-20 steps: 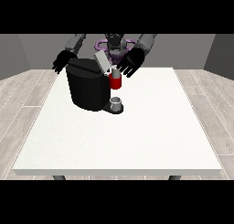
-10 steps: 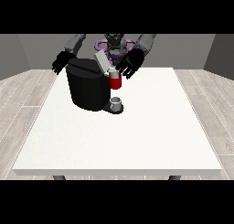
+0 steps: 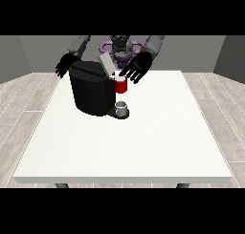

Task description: Insert the coffee pod into the coffee machine and close the lid

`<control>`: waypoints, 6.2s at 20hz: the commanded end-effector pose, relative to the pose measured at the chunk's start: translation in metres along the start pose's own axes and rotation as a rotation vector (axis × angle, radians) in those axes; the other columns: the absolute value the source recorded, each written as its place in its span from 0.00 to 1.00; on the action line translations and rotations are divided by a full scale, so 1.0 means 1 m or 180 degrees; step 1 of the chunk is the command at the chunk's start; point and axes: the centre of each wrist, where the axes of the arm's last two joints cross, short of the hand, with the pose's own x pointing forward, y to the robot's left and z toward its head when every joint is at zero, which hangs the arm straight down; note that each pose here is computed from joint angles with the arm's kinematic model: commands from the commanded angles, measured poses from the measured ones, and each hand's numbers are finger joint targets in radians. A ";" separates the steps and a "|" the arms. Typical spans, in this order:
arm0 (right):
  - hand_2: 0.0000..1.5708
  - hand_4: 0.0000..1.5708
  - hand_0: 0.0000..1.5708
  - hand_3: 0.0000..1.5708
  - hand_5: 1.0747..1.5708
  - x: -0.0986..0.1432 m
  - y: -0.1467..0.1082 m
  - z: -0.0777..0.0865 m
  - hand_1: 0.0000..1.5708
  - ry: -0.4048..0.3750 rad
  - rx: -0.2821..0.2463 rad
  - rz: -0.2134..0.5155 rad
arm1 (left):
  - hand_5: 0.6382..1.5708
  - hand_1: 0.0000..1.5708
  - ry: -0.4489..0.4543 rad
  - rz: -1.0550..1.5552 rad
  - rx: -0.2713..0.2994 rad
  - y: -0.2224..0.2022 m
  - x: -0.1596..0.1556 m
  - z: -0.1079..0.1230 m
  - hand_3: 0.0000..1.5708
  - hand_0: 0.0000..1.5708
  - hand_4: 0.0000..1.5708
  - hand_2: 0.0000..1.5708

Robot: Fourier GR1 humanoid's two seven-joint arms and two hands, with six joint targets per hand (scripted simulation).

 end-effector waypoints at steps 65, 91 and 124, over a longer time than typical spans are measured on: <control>0.00 0.09 0.00 0.00 1.00 0.012 -0.054 0.010 0.00 0.0159 0.0549 0.0375 | 1.00 0.00 0.0526 0.3229 -0.0314 -0.209 -0.089 0.144 0.00 0.00 0.00 0.00; 0.00 0.00 0.00 0.00 1.00 0.019 -0.031 -0.062 0.00 0.0116 0.0651 0.0302 | 1.00 0.00 0.0266 0.3180 0.0085 -0.173 -0.056 0.187 0.00 0.00 0.00 0.00; 0.00 0.14 0.00 0.00 1.00 0.039 0.068 -0.082 0.00 -0.0185 0.1322 0.0734 | 1.00 0.00 0.0414 0.3113 0.0386 -0.156 -0.086 0.185 0.00 0.00 0.09 0.00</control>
